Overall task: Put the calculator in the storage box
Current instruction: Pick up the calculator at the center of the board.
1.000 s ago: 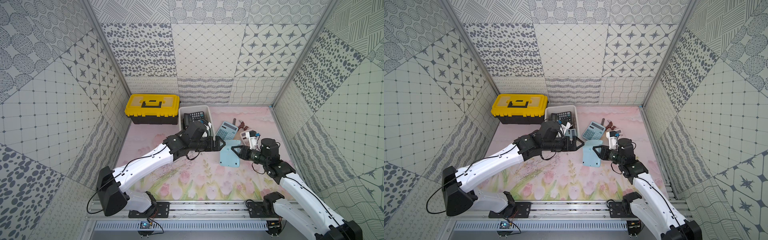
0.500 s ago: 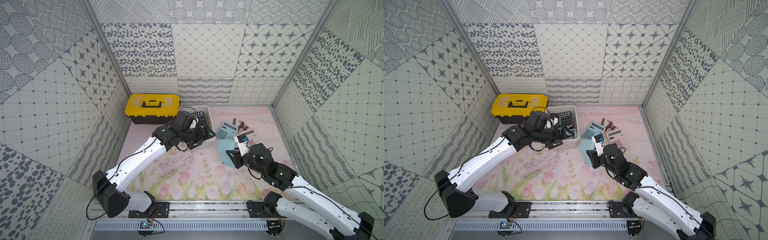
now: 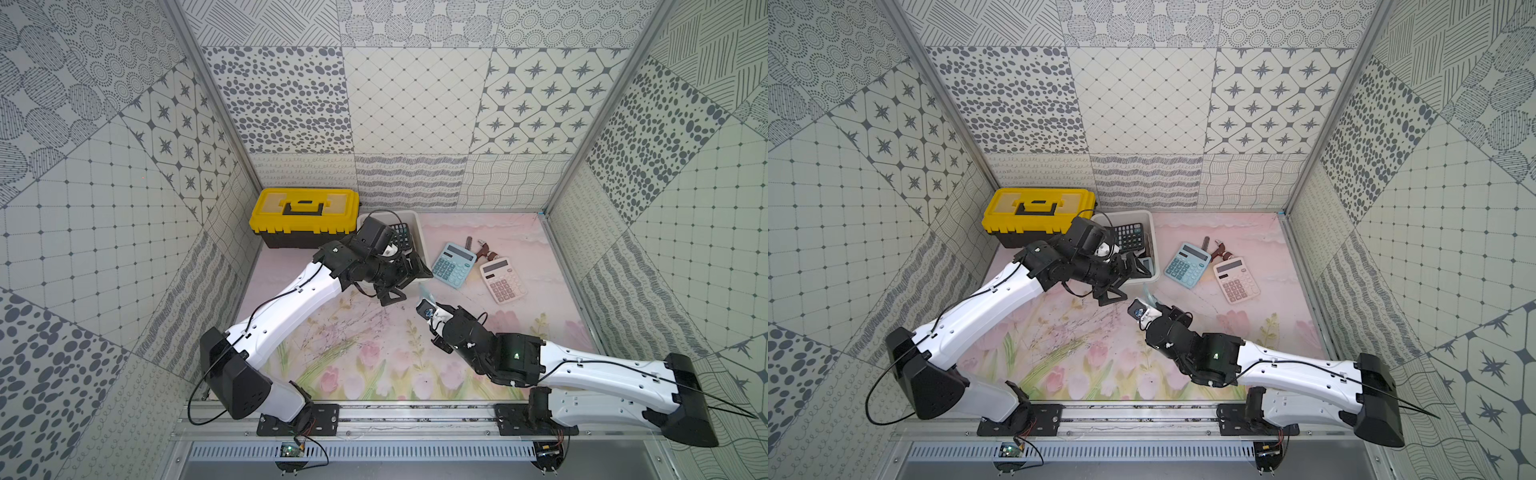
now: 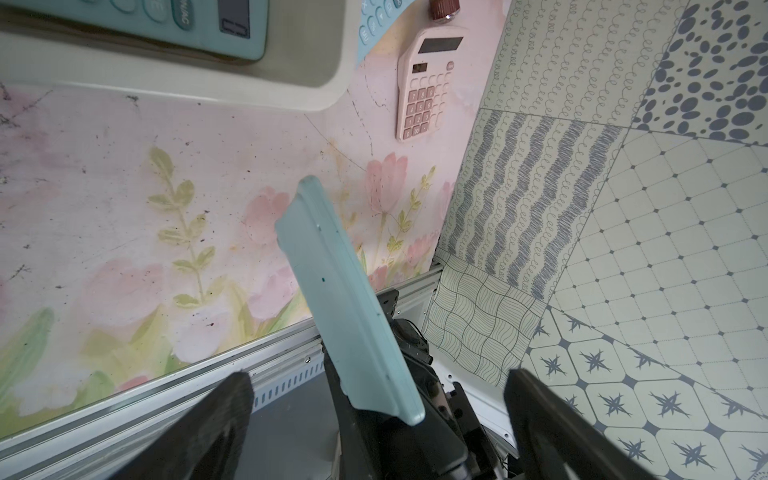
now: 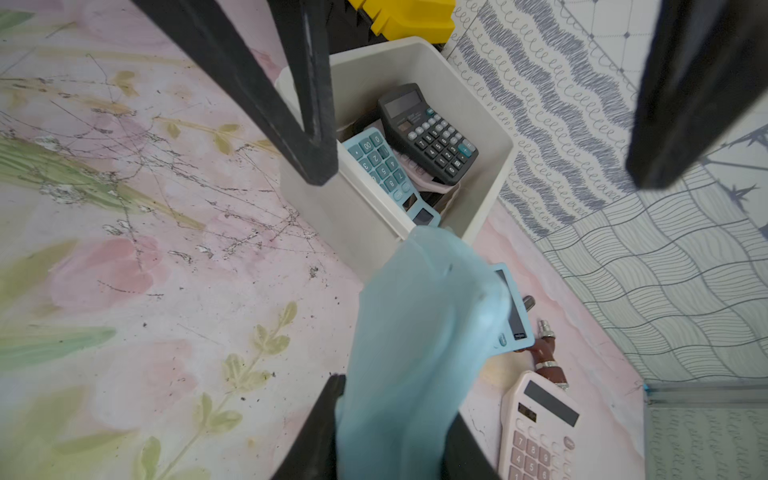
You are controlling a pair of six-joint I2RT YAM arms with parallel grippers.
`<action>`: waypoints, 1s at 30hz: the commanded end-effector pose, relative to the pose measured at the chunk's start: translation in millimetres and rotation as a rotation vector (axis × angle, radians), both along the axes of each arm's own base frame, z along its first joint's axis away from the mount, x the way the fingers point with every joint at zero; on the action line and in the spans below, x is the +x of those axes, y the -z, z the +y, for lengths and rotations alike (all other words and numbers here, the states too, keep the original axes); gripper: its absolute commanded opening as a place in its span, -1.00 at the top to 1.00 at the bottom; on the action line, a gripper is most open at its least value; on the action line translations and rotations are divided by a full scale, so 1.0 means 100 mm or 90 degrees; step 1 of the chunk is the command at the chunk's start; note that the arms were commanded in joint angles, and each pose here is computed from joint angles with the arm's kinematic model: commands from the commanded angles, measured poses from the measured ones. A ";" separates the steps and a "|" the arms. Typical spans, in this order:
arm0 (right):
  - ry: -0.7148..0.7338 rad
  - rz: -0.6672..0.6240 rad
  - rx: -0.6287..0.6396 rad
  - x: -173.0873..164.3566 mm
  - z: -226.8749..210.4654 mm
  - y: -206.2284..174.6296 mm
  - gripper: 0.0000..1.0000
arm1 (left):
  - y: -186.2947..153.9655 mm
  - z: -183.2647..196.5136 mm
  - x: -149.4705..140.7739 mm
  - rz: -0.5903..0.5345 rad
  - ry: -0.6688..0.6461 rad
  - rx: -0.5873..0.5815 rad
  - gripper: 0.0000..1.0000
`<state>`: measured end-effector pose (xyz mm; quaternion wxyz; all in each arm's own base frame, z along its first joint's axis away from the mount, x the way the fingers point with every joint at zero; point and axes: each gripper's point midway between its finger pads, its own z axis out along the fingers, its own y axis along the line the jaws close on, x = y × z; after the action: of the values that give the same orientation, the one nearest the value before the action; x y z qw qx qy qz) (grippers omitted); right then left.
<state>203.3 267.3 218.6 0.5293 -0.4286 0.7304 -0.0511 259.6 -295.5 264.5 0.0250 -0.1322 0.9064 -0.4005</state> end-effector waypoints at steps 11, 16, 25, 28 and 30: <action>0.007 -0.136 -0.007 -0.01 0.21 -0.44 0.42 | 0.22 -0.01 -0.17 0.076 0.031 0.011 -0.35; -0.005 -0.142 -0.021 -0.04 0.27 -0.41 0.42 | 0.23 -0.07 -0.18 0.075 0.051 -0.001 0.17; -0.012 -0.141 -0.028 -0.05 0.40 -0.33 0.36 | 0.28 -0.11 -0.18 0.072 0.065 0.000 0.91; -0.010 -0.138 -0.025 -0.06 0.43 -0.29 0.25 | 0.27 -0.11 -0.16 0.066 0.065 0.000 1.00; -0.007 -0.135 -0.021 -0.07 0.43 -0.26 0.10 | 0.25 -0.11 -0.15 0.056 0.064 0.002 1.00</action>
<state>195.1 294.8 214.7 0.5477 -0.5023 0.6477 -0.1676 246.1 -292.2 221.0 -0.0417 -0.1537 0.9230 -0.3502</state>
